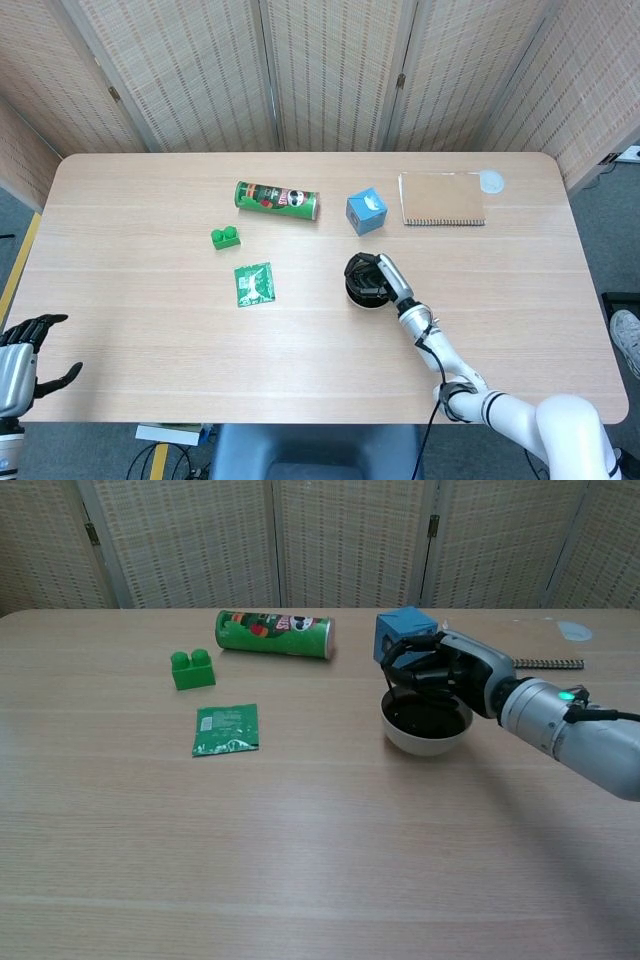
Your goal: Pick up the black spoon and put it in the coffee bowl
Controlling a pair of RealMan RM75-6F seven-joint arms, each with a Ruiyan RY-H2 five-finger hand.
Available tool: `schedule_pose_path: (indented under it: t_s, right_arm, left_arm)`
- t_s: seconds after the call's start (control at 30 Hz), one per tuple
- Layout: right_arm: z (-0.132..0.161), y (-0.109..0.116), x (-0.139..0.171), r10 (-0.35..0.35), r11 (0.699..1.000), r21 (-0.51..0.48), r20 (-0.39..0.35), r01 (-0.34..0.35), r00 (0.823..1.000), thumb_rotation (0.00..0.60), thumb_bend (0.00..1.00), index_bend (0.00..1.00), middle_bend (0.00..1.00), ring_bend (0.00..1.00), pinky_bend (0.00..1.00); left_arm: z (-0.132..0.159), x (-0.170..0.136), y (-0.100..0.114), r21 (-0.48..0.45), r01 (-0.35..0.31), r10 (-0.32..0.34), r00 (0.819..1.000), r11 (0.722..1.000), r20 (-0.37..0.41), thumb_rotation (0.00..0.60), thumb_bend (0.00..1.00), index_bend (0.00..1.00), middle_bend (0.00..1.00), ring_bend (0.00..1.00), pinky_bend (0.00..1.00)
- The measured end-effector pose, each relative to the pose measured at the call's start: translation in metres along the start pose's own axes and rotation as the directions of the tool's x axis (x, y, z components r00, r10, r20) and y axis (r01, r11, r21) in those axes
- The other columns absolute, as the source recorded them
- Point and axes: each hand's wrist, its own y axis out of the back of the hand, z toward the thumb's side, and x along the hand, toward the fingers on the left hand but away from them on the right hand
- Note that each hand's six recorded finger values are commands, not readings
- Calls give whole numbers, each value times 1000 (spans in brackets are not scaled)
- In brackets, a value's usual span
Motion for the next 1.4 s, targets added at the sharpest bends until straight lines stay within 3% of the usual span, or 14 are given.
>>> schedule_pose_path:
  t_s: [0.33,0.63,0.97,1.13,1.4]
  right_arm:
    - [-5,23,-3,-47,998,40,24,46,999,600,399,634,881,1000,1000]
    - [5,10,-20,-28,999,45,7,28,1000,600,400,636,881,1000,1000]
    - [4,-7,-7,37,998,57,-9,-36,999,600,400,636,881,1000,1000]
    - [-2,2,5,43,996,84,0,-43,999,600,404,636,881,1000,1000]
    - [-6,24,4,-6,992,122,24,3,1000,600,407,639,881,1000,1000]
  left_arm:
    - [2,2,-1,3,3,-3,1000,1000,8,600,231,274,293,248,269]
    - [-2,-1,-1,7,4,-4,1000,1000,-9,600,231,275,293,248,269]
    - [-1,-2,-2,4,5,-5,1000,1000,-2,600,231,275,292,248,269]
    - [1,-1,-2,1,5,-5,1000,1000,5,600,231,275,293,248,269]
    - [4,0,-2,1,4,-4,1000,1000,11,600,231,274,293,248,269]
